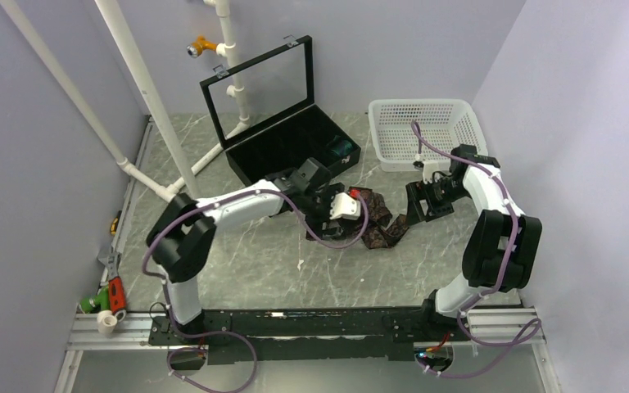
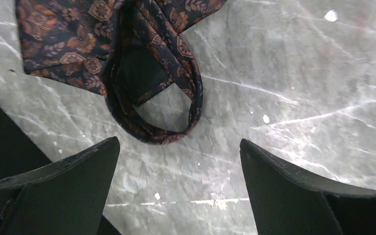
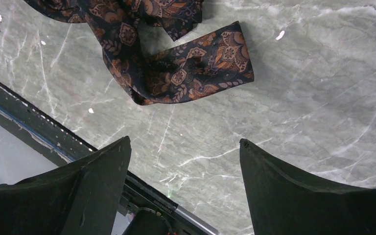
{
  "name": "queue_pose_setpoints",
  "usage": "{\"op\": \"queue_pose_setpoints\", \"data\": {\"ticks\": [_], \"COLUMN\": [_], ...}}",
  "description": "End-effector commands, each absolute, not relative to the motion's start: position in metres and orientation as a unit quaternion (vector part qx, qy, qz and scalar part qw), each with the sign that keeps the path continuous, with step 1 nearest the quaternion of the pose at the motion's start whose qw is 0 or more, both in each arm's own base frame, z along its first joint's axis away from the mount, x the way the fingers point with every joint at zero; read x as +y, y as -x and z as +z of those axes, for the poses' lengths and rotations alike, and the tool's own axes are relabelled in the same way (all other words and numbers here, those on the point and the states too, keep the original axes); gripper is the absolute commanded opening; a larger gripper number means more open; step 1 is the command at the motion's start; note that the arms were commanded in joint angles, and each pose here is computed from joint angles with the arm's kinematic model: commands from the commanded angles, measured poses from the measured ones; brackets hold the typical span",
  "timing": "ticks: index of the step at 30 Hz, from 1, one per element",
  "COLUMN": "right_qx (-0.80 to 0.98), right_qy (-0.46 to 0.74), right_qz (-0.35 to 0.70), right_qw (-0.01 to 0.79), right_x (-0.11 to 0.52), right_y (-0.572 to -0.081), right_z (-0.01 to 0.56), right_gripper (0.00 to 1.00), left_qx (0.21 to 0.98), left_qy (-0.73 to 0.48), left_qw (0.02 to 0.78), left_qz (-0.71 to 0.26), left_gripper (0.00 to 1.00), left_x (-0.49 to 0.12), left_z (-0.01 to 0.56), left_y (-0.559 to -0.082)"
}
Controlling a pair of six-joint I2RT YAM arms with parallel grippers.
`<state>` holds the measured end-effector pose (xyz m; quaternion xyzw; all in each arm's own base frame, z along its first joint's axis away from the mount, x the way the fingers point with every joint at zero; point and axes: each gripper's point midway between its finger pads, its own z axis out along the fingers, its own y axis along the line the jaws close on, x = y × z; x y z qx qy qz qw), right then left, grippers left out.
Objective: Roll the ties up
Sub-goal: Place the tie at the center of the board.
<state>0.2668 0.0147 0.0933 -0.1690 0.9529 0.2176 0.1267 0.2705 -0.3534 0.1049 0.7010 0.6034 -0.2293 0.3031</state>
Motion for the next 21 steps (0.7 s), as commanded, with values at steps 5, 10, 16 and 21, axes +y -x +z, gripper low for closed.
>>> {"op": "queue_pose_setpoints", "data": {"ticks": [5, 10, 16, 21], "right_qx": [0.949, 0.949, 0.95, 0.95], "right_qy": [0.176, 0.162, 0.135, 0.128], "right_qz": [0.198, 0.202, 0.201, 0.19], "right_qw": [0.171, 0.181, 0.197, 0.211], "right_x": [0.012, 0.013, 0.004, -0.008], "right_y": [-0.278, -0.279, -0.285, -0.283], "right_z": [0.114, 0.122, 0.134, 0.142], "right_gripper": [0.78, 0.78, 0.78, 0.78], "left_qx": [0.621, 0.62, 0.62, 0.629], "left_qy": [-0.666, -0.661, -0.673, -0.67], "left_qw": [0.368, 0.382, 0.369, 0.373], "left_qz": [-0.189, -0.181, -0.163, -0.129], "left_gripper": [0.89, 0.84, 0.75, 0.49], "left_x": [-0.394, -0.416, -0.441, -0.445], "left_z": [0.112, 0.107, 0.072, 0.071], "left_y": [-0.322, -0.333, -0.34, -0.354]}}
